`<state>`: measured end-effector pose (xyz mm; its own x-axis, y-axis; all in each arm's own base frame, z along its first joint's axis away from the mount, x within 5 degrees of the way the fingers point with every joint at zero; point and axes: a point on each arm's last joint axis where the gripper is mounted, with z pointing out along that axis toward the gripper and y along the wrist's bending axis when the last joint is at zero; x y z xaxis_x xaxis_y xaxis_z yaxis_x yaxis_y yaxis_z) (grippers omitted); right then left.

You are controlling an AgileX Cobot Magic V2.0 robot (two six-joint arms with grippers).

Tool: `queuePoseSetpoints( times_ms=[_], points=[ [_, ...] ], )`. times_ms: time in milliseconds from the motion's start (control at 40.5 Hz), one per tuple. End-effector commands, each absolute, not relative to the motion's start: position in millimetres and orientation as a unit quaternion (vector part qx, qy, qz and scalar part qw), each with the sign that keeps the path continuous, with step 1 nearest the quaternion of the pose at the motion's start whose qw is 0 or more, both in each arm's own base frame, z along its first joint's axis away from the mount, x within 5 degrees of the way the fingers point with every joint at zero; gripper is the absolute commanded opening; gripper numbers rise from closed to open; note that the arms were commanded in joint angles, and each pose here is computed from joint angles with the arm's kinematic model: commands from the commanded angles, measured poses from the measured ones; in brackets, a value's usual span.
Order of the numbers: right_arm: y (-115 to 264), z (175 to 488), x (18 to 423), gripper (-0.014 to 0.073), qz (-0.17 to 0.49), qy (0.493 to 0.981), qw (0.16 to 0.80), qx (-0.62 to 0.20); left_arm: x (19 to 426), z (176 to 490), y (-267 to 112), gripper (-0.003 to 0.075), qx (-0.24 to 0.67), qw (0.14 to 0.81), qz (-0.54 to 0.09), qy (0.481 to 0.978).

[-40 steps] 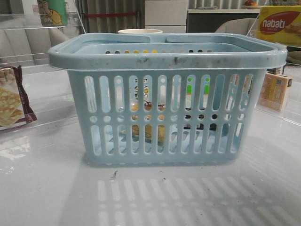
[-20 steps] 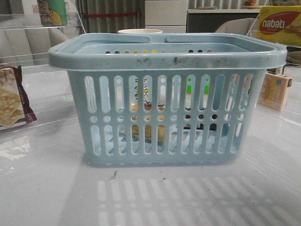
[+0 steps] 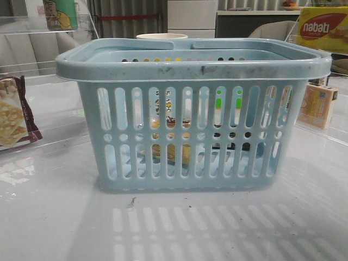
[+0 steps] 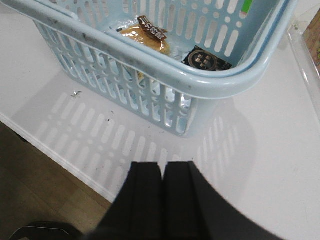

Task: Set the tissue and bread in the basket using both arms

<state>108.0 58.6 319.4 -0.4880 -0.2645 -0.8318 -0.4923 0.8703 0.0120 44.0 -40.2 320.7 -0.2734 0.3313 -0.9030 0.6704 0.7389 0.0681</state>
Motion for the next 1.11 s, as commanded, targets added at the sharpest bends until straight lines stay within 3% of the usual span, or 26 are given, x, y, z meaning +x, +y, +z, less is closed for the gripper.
queuePoseSetpoints(
  times_ms=[0,198,420,716,1086],
  points=[
    [59,332,112,0.0025,0.123,0.834,0.492,-0.219,42,331,-39,0.0091,0.3,0.56,-0.185,0.75],
    [59,332,112,0.0025,0.123,0.834,0.491,-0.219,39,310,-27,0.0091,0.232,0.624,-0.15,0.731],
    [59,332,112,0.0025,0.123,0.834,0.491,-0.219,47,268,-15,0.0091,0.113,0.725,-0.089,0.674],
    [59,332,112,0.0025,0.123,0.834,0.491,-0.219,53,214,-8,0.0091,0.05,0.741,-0.053,0.668],
    [59,332,112,0.0025,0.123,0.834,0.492,-0.219,54,213,-5,0.0091,0.038,0.743,-0.025,0.668]
  ],
)
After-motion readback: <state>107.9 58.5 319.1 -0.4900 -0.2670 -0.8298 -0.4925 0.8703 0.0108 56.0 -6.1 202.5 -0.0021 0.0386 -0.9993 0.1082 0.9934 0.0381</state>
